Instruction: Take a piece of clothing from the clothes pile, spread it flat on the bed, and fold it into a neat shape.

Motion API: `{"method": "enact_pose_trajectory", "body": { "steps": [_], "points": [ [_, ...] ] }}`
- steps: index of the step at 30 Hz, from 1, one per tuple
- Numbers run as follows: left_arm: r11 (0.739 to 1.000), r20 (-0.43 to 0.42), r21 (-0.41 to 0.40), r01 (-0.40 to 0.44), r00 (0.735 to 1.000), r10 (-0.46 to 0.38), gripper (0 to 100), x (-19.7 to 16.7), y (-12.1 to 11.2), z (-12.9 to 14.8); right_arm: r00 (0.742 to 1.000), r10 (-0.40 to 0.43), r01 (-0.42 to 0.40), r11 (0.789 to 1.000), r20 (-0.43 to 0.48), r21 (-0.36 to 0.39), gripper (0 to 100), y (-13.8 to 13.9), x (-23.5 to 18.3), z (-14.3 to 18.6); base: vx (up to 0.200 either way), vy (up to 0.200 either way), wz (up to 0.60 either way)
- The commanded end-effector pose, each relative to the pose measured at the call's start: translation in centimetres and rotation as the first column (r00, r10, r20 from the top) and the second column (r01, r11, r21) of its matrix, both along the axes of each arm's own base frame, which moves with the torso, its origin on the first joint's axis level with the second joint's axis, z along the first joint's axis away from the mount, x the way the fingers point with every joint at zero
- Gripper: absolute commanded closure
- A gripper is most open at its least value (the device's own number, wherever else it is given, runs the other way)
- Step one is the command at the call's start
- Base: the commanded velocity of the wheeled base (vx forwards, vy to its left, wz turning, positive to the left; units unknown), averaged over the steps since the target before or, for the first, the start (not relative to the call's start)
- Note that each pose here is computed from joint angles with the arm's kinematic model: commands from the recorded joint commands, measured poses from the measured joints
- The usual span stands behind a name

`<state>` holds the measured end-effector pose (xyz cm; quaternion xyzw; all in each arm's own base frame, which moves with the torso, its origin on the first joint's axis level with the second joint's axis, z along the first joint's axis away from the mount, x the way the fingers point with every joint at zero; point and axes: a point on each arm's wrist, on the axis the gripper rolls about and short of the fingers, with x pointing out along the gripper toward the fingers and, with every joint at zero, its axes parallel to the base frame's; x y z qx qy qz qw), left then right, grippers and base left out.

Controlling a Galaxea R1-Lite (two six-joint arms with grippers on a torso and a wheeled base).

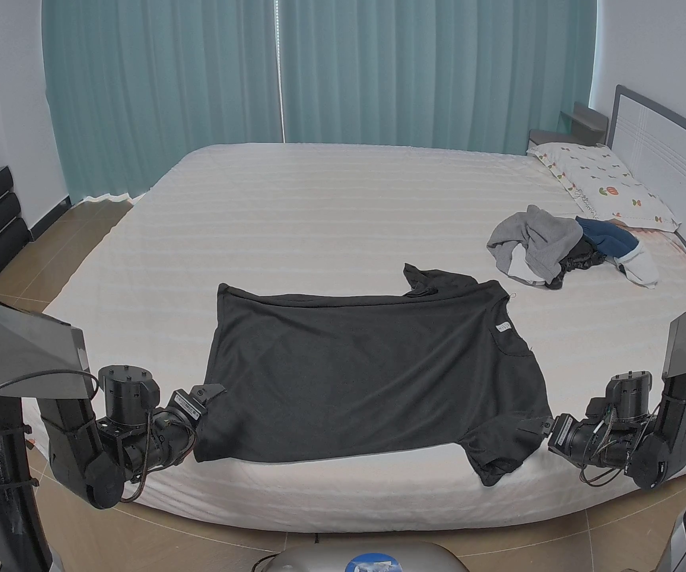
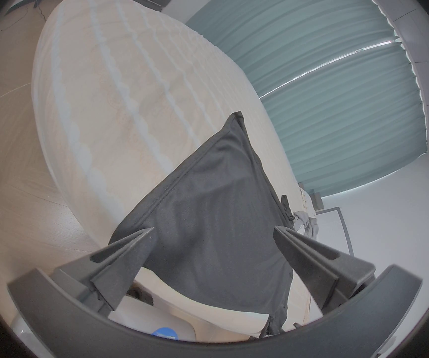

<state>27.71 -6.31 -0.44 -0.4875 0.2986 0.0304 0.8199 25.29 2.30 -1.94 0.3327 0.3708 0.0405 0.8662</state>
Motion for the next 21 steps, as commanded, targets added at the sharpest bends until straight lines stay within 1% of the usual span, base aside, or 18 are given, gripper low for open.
{"method": "enact_pose_trajectory", "body": {
  "steps": [1, 2, 4, 9, 15, 21],
  "points": [
    [1.0, -0.029, 0.007, 0.001, 1.0, -0.001, 0, -0.2, 0.0, -0.8, 1.0, -0.01, 0.01, 1.0, -0.018, -0.009, 0, 0.0, 0.7, -1.1, 0.0, 0.0, 0.0],
    [1.0, -0.029, 0.007, 0.001, 1.0, -0.001, 0, -0.2, 0.0, -0.8, 1.0, -0.011, 0.011, 1.0, -0.015, -0.009, 100, 0.0, 0.8, -1.1, 0.0, 0.0, 0.0],
    [1.0, -0.03, 0.007, 0.003, 1.0, -0.003, 0, -0.3, 0.0, -0.8, 0.999, -0.037, 0.037, 0.999, -0.005, -0.022, 100, -0.3, 1.3, -1.3, 0.0, 0.0, 0.0],
    [1.0, -0.035, 0.009, 0.008, 0.999, -0.008, 0, -0.4, -0.2, -0.8, 0.999, -0.04, 0.04, 0.999, 0.0, -0.023, 100, -0.3, 1.3, -1.1, 0.0, 0.0, 0.0],
    [1.0, -0.035, 0.009, 0.008, 0.999, -0.008, 0, -0.4, -0.2, -0.8, 0.999, -0.043, 0.044, 0.999, 0.028, -0.025, 100, -0.5, 0.5, 0.3, 0.0, 0.0, 0.0],
    [1.0, -0.035, 0.009, 0.008, 0.999, -0.008, 0, -0.4, -0.2, -0.9, 0.998, -0.025, 0.027, 0.999, 0.054, -0.027, 100, -0.2, -0.8, 1.9, 0.0, 0.0, 0.0]
  ]
}}
